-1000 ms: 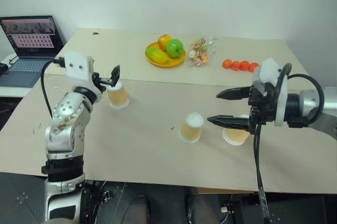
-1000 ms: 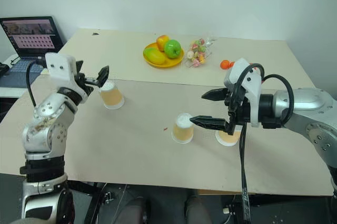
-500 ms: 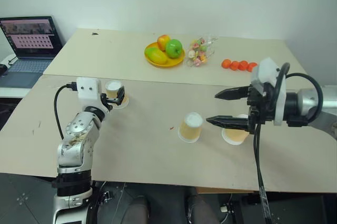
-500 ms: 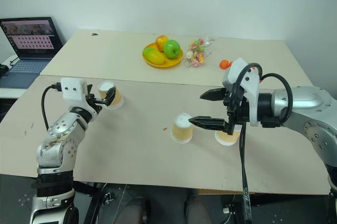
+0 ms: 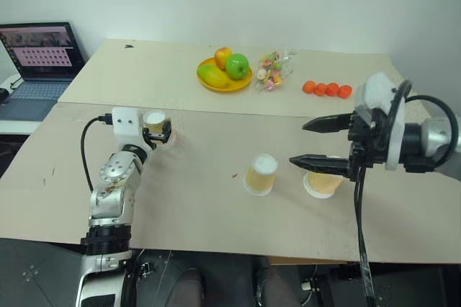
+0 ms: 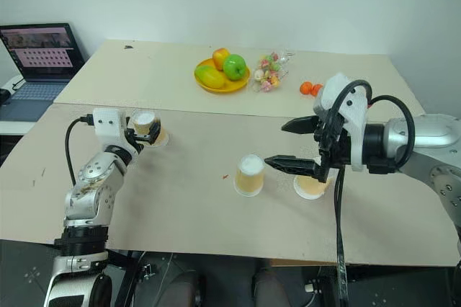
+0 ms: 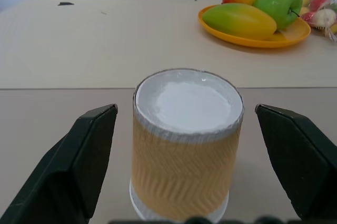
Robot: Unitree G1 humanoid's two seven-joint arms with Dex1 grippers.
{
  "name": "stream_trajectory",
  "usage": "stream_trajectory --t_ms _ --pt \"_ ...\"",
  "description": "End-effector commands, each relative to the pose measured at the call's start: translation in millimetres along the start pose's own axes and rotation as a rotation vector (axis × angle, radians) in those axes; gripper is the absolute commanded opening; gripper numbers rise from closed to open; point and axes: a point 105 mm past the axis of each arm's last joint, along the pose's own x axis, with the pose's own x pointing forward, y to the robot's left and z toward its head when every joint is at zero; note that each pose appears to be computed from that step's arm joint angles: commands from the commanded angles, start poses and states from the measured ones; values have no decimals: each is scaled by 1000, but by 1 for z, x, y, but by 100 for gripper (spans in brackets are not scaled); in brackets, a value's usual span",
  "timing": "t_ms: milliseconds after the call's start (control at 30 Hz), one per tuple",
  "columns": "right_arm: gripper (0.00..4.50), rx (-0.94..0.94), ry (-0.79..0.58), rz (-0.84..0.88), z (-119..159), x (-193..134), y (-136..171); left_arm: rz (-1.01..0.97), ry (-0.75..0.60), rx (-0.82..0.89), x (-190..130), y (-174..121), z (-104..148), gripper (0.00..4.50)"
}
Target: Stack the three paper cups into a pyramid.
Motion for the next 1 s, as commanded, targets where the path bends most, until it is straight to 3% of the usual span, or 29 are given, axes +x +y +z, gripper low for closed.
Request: stream_trajectory --t_ms 33,200,433,633,800,1000 --pt "450 -45 -10 -36 12 -11 1 -8 -69 16 9 -2 17 447" --pt "450 -44 -2 -50 13 -13 2 -17 -69 11 14 -3 15 447" --pt "450 -40 -2 -54 14 -14 4 -28 -65 6 16 -7 10 248" --pt "450 -33 -1 -57 14 -14 4 -44 -79 39 17 -13 15 243" --pt "450 -26 -3 -61 12 -13 3 -167 -173 83 19 -34 48 243" --pt "450 -20 -9 -72 7 -11 1 -562 -128 175 -9 -78 41 243"
